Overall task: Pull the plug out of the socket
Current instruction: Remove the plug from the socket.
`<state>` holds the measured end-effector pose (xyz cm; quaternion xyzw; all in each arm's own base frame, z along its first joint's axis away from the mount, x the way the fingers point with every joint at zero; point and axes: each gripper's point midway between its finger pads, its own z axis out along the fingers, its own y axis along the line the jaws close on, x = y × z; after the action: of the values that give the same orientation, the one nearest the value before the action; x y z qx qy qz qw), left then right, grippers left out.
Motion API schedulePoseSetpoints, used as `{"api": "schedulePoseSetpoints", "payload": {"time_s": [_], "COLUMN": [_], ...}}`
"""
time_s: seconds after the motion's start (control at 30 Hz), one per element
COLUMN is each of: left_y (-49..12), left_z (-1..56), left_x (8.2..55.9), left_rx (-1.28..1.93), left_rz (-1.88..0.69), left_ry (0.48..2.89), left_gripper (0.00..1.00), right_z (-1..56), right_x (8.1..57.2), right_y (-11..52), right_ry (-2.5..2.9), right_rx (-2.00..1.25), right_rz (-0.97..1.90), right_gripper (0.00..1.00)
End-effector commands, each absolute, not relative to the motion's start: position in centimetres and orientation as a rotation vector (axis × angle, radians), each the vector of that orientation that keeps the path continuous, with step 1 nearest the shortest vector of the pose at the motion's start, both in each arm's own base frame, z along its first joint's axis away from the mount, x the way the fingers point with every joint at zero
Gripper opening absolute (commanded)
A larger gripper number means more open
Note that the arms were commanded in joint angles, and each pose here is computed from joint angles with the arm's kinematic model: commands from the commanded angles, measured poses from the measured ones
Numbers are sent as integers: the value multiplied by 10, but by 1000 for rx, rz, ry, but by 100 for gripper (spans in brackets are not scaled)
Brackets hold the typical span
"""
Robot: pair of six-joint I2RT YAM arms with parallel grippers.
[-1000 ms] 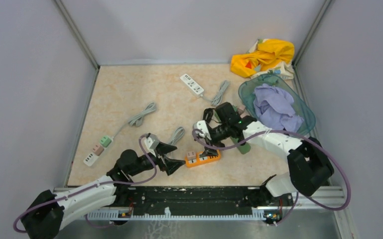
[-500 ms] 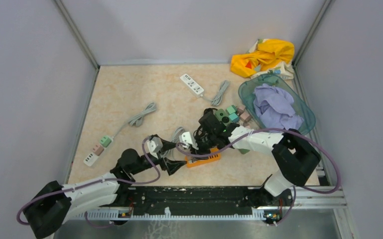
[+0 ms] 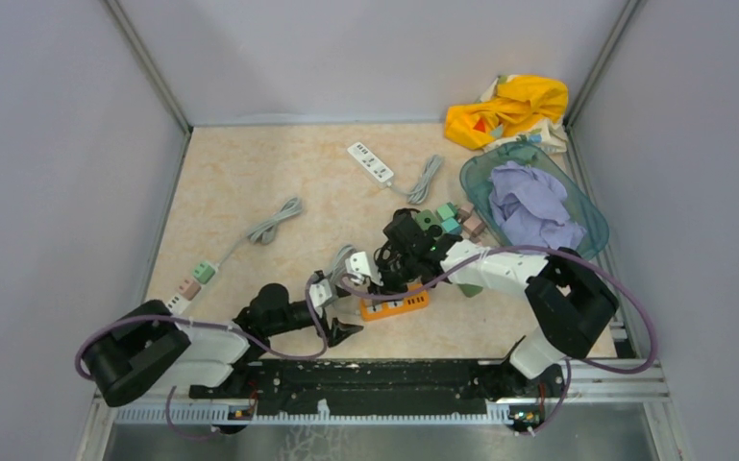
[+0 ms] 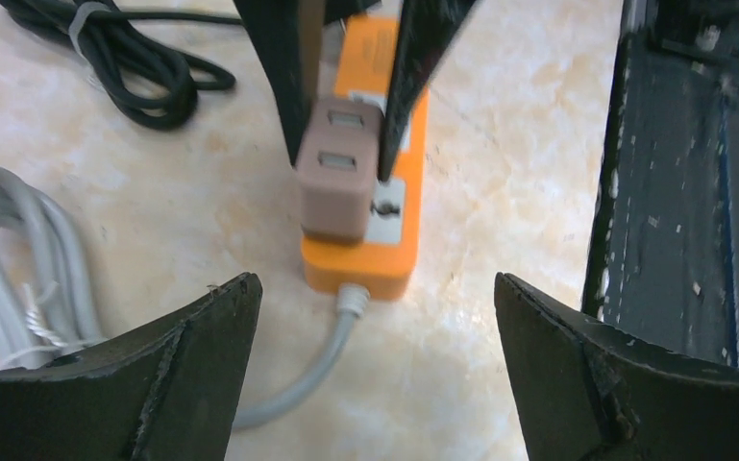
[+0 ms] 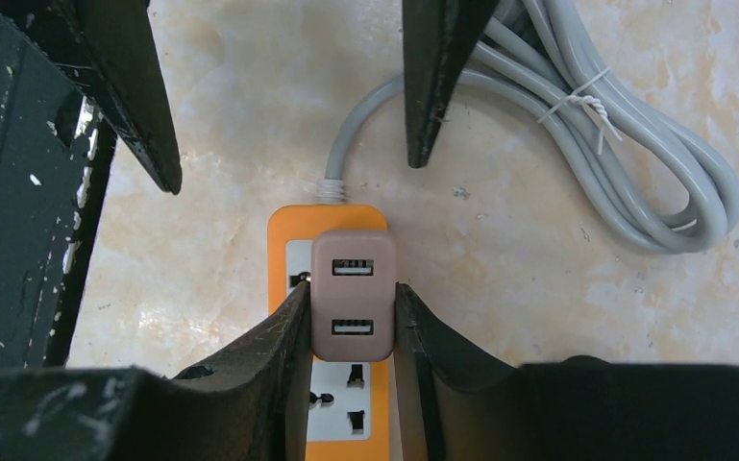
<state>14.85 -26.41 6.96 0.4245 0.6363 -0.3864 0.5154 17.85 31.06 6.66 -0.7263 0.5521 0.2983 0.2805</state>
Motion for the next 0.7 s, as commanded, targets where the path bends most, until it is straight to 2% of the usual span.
{"api": "schedulePoseSetpoints", "payload": {"time_s": [0.0, 0.4, 0.67], "left_y": [-273, -293, -302], "left_z": [62, 50, 43], "left_x": [144, 160, 167], "left_rx": [1134, 1204, 1180], "left_rz": [-910, -847, -849], "left_ry": [1474, 1423, 1433], "left_gripper": [94, 90, 78], "right_z": [86, 85, 85], "right_x": [197, 195, 193], "right_y": [312, 312, 312], "right_ry": [1435, 1436, 1434], "right_rx": [-1923, -1919, -1920], "right_rz": [757, 802, 811], "right_gripper": [7, 5, 4]}}
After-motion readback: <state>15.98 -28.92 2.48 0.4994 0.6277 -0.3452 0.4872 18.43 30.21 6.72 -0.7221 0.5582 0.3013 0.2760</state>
